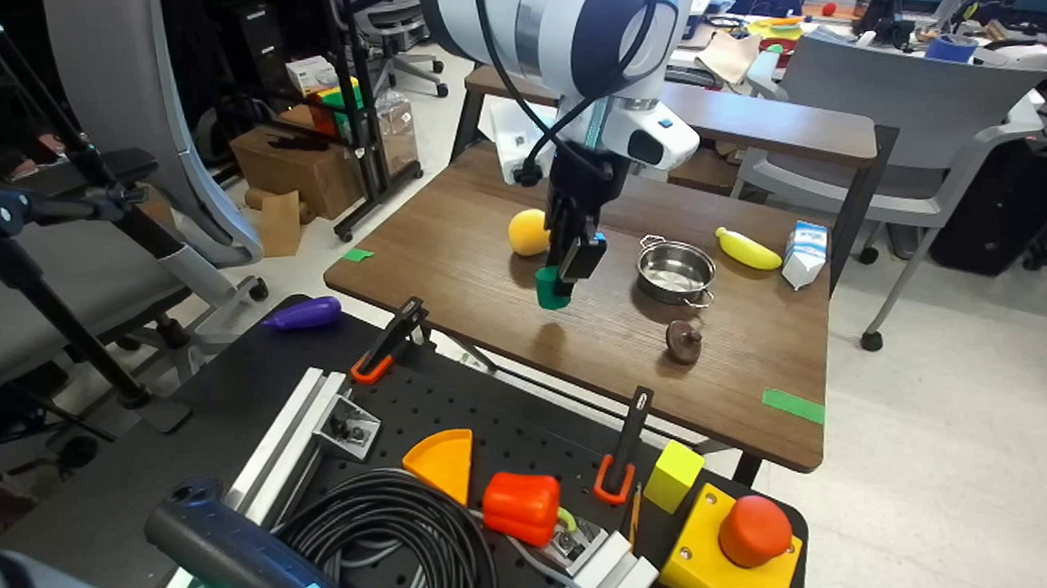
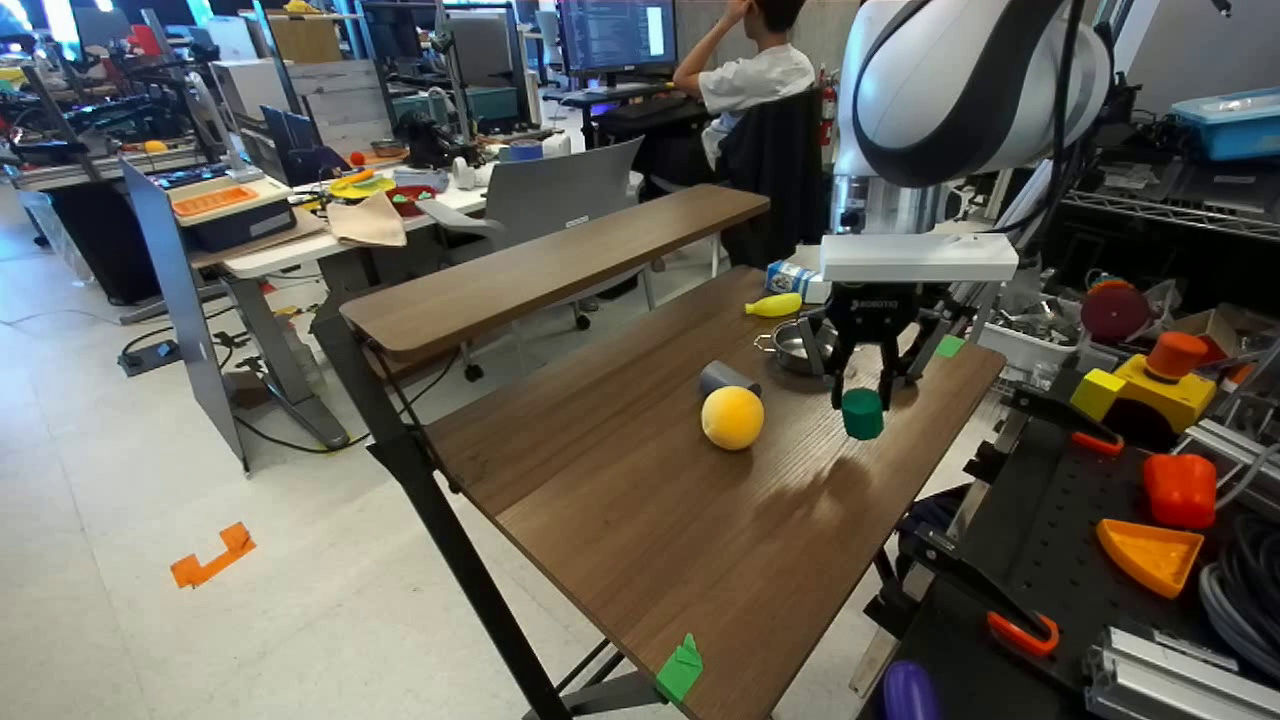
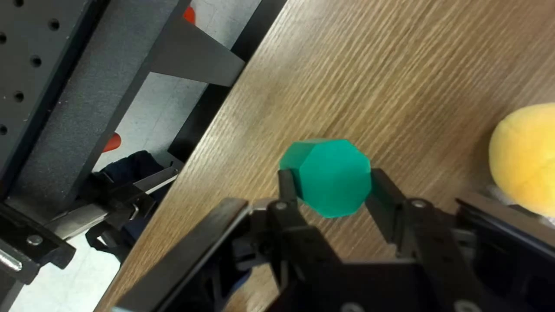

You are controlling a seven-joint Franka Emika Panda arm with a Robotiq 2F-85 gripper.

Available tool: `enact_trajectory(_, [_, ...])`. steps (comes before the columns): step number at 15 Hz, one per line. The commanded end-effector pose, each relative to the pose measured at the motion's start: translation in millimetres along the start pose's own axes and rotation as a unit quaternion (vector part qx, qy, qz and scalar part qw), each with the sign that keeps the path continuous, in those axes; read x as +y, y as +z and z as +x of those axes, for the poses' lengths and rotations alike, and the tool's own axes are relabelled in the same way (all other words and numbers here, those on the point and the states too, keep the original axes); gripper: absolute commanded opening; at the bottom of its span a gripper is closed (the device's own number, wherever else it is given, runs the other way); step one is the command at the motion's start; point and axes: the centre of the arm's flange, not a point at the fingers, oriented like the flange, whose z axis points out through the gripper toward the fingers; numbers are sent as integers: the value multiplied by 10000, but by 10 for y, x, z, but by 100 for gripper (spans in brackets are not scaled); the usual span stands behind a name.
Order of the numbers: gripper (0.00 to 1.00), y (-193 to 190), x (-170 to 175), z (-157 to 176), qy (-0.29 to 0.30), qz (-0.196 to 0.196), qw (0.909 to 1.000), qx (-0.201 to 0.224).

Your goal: Move the green block to the table

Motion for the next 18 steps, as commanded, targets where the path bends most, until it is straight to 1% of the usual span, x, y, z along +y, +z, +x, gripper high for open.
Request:
enact_trajectory(1, [19,112,-101,19,-105,-212,9997,110])
enact_trajectory(5, [19,200,-183,12,-199,-275,9994,112])
enact_trajectory(13, [19,198,-346,28,-310,-58,9989,353])
enact_trajectory(14, [69,192,-353,27,-281,-43,9990,344])
enact_trajectory(15, [71,184,-360,30,-298,-34,9989,364])
enact_trajectory(16, [76,177,-365,34,-299,-28,9989,372])
enact_trajectory(18, [90,162,-369,38,-297,-10,9988,379])
